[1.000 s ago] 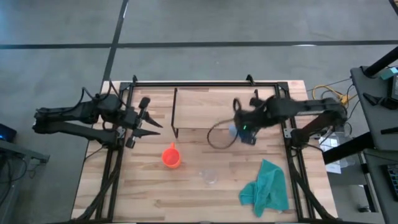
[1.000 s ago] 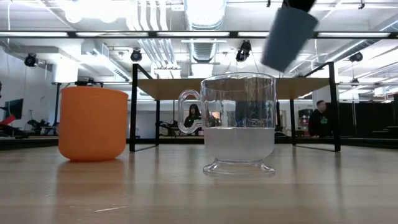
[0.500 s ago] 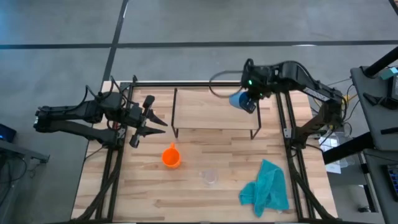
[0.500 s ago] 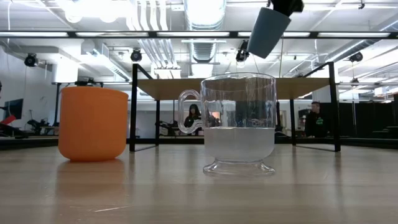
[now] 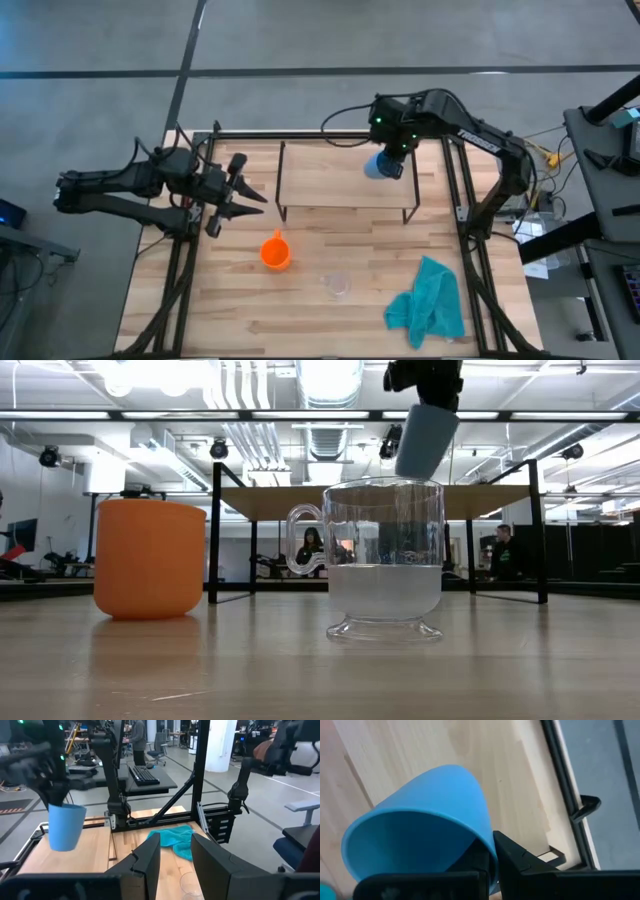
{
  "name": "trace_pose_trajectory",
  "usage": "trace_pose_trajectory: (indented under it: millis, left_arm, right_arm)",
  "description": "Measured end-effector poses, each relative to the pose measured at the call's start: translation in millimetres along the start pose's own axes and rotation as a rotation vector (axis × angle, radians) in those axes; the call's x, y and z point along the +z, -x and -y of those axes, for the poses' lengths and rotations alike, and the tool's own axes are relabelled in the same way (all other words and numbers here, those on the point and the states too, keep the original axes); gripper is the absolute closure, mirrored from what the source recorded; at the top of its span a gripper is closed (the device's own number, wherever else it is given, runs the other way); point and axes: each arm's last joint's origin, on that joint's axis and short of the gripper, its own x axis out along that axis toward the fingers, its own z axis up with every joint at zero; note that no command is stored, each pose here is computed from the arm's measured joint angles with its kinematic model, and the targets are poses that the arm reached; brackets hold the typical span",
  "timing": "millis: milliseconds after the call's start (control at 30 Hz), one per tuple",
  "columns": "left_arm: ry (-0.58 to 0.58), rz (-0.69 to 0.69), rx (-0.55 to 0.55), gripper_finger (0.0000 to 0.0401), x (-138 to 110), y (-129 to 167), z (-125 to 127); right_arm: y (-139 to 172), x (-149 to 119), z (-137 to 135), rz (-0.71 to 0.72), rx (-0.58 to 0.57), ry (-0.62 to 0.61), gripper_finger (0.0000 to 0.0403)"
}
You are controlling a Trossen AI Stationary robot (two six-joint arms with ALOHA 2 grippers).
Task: Stack small to large cups/mugs on shelf
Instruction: Put the blue cup on the shelf
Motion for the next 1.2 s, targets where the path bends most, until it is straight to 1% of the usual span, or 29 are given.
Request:
trace_pose_trajectory:
  millis: [167,233,533,867,1033,1200]
  left_arm:
    - [-0.002,0.007,-0.001,0.0304,1,2,1]
    - [-0.002,0.008,-0.003,0.0304,1,2,1]
    - [-0.001,0.004,-0.003,0.0304,0,1,0]
    - [0.001,-0.006,-0.003,0.0304,-1,-2,0]
    - [0.004,-0.016,-0.003,0.0304,-2,-5,-1]
    - [0.006,-0.027,0.001,0.0304,-4,-8,-2]
  right_arm:
    - [-6,-4,-1,-0.029,0.017,0.017,0.0391]
    - [-4,-8,-2,-0.024,0.035,0.017,0.0391]
    - [5,-24,-2,-0.007,0.034,0.018,0.0391]
    - [-21,-27,-5,-0.110,0.065,0.016,0.0390]
    - [-23,-29,-6,-0.120,0.062,0.015,0.0390]
    - [-19,-27,-5,-0.103,0.055,0.017,0.0384]
